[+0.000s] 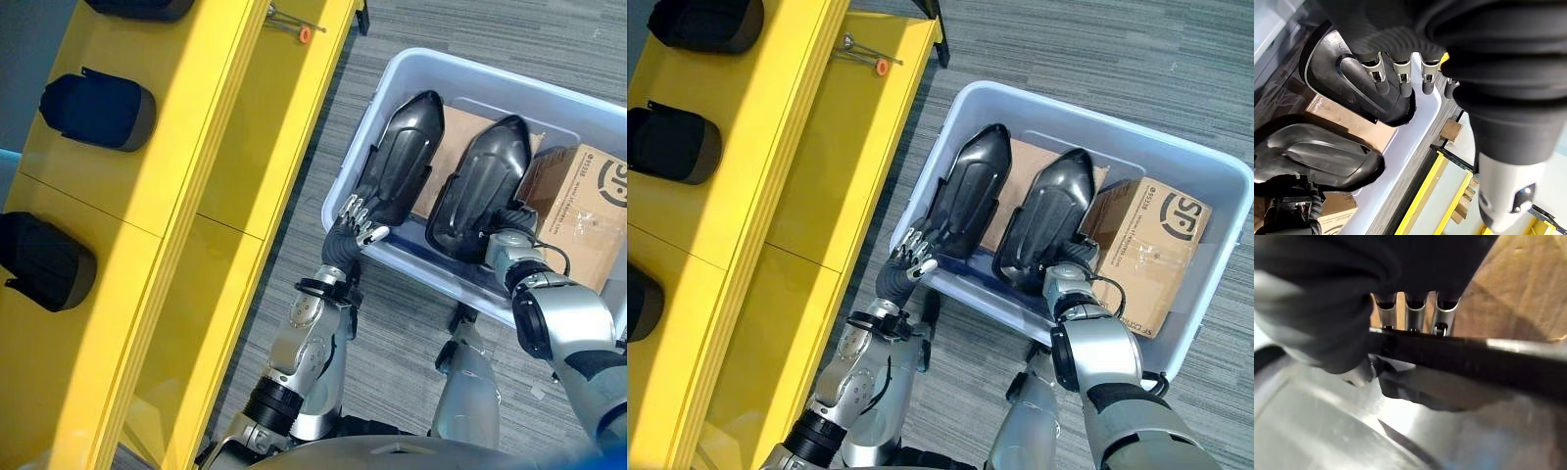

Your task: Move parts from the plastic box to the shelf.

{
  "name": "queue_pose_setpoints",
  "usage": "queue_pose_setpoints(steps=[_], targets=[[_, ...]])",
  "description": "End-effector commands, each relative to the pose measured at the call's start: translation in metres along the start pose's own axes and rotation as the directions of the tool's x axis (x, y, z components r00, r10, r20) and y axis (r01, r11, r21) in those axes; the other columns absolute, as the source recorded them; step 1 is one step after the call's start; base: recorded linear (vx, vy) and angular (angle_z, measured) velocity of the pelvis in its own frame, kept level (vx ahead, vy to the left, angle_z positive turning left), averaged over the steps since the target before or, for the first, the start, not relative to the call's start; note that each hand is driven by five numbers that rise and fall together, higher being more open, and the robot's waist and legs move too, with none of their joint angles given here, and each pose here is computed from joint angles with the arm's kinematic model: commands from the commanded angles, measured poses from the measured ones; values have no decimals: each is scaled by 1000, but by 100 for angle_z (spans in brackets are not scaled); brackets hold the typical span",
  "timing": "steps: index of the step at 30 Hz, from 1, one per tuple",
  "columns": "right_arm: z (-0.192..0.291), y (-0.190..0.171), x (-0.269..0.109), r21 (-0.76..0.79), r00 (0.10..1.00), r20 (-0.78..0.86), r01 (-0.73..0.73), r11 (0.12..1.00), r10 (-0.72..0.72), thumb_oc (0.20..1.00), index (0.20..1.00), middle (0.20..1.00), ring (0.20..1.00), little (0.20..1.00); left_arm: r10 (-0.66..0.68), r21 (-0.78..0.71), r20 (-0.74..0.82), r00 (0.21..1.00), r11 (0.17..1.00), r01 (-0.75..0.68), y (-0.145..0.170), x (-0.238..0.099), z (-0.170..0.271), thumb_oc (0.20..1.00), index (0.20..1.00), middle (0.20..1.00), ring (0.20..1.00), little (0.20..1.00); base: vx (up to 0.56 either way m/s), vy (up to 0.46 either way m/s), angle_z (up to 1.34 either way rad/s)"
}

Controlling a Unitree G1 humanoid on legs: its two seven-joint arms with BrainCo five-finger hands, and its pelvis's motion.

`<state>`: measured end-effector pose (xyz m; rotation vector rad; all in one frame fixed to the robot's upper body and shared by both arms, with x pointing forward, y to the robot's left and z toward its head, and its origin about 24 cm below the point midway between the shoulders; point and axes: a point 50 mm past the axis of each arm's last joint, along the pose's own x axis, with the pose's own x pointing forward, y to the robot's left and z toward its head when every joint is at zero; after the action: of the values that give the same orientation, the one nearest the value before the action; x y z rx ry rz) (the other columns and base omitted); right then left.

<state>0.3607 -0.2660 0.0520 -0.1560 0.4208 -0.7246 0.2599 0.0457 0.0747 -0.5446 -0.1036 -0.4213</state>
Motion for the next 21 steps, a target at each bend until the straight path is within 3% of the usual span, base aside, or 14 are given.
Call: queue_pose_setpoints(steps=[1,12,21], targets=[[17,0,1,-73,997,77,-25,997,30,200,200,200,200,200,-87,-59,182,979,993,99,-28,-4,29,1000,1000,1000,1000,1000,0,0,0],[12,-16,8,-19,993,117,-18,1000,20,200,200,200,200,200,-61,-56,169,984,996,71,-22,-7,25,1000,1000,1000,1000,1000,-1,-30,-1],[6,-1,-6,60,955,236,-198,978,179,200,200,200,200,200,-14,-9,164,986,1000,16,-4,-12,27,1000,1000,1000,1000,1000,2,-48,-3]])
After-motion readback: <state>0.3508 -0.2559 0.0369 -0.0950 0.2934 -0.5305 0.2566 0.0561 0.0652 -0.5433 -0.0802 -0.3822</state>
